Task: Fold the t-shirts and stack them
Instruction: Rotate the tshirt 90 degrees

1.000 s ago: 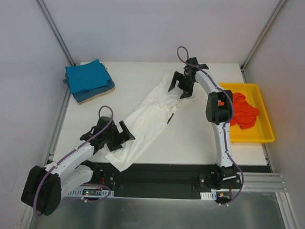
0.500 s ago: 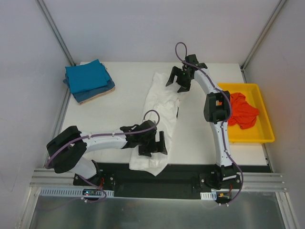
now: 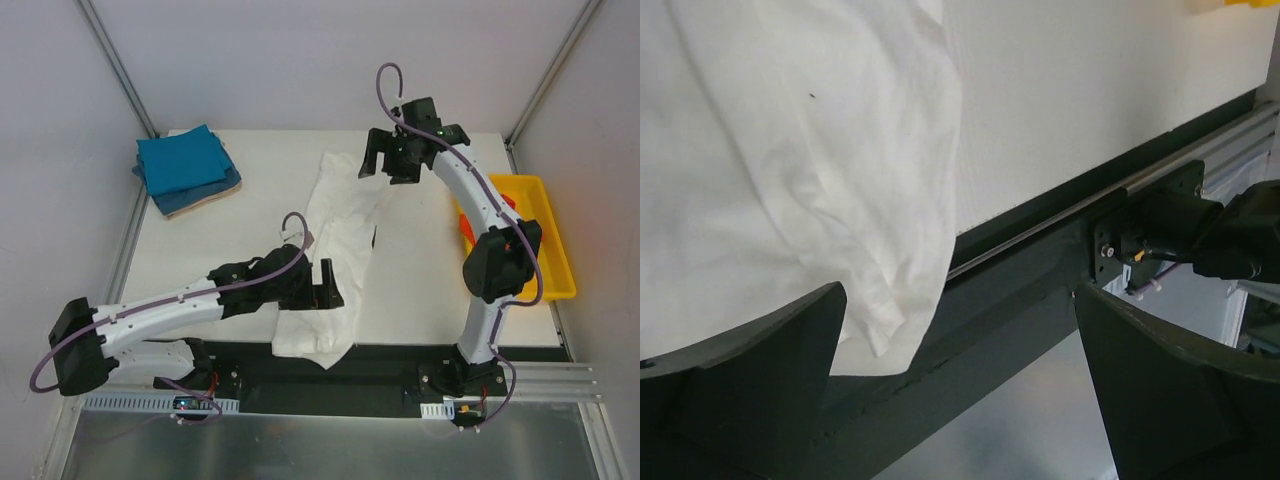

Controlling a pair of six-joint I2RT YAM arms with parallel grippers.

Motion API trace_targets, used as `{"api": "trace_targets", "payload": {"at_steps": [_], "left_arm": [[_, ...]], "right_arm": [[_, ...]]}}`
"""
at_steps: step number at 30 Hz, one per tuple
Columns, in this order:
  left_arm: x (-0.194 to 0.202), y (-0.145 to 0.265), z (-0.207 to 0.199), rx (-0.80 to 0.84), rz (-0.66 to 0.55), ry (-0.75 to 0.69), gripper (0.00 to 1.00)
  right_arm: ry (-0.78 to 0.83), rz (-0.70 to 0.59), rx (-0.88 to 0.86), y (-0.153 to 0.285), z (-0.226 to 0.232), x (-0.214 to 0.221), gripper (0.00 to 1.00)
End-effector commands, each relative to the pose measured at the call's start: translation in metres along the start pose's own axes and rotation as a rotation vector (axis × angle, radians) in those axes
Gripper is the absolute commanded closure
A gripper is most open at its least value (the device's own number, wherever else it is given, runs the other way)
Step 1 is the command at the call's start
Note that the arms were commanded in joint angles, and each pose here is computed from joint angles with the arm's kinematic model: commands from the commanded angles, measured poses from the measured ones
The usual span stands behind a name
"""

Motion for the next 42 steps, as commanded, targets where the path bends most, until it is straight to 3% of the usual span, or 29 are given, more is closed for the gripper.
{"api": "trace_targets", "payload": {"at_steps": [1, 9, 20, 24, 33, 39, 40, 42], "left_arm": [[-0.027, 0.035, 0.049, -0.200, -0.162, 0.026, 0.01], [-0.035, 0.074, 0.106, -0.250, -0.297, 0.161, 0.01], [-0.030, 0.066, 0.123, -0.321, -0.278, 0.170, 0.01], [-0.036, 0.062, 0.122, -0.349, -0.262, 0.153, 0.01], [-0.047, 0.051, 0.114, -0.334, -0.234, 0.121, 0.01], [-0.048, 0.044, 0.109, -0.319, -0.195, 0.082, 0.01], [-0.046, 0.043, 0.108, -0.312, -0.181, 0.078, 0.01], [-0.044, 0.041, 0.106, -0.299, -0.169, 0.065, 0.01]], "right_arm": [[0.094, 0.207, 0.059, -0.013, 0.024, 0.101, 0.04], [0.129, 0.346, 0.046, -0.046, 0.056, 0.197, 0.04], [0.061, 0.481, 0.202, -0.099, 0.009, 0.211, 0.04], [0.021, 0.497, 0.222, -0.113, -0.013, 0.194, 0.04], [0.019, 0.407, 0.175, -0.131, -0.017, 0.103, 0.04], [0.043, 0.312, 0.133, -0.084, 0.001, 0.088, 0.04], [0.056, 0.239, 0.107, -0.060, 0.011, 0.076, 0.04], [0.064, 0.227, 0.106, -0.040, 0.009, 0.090, 0.04]]}}
Point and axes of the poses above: each gripper's point midway between its finger pads, its own y axis back along the fingers, its own z axis along the line the jaws close on, x = y × z, the point moved 3 cm from there along y, back along the fingers, and after that the axes turned 2 degrees about y, right-handed, at the moved point
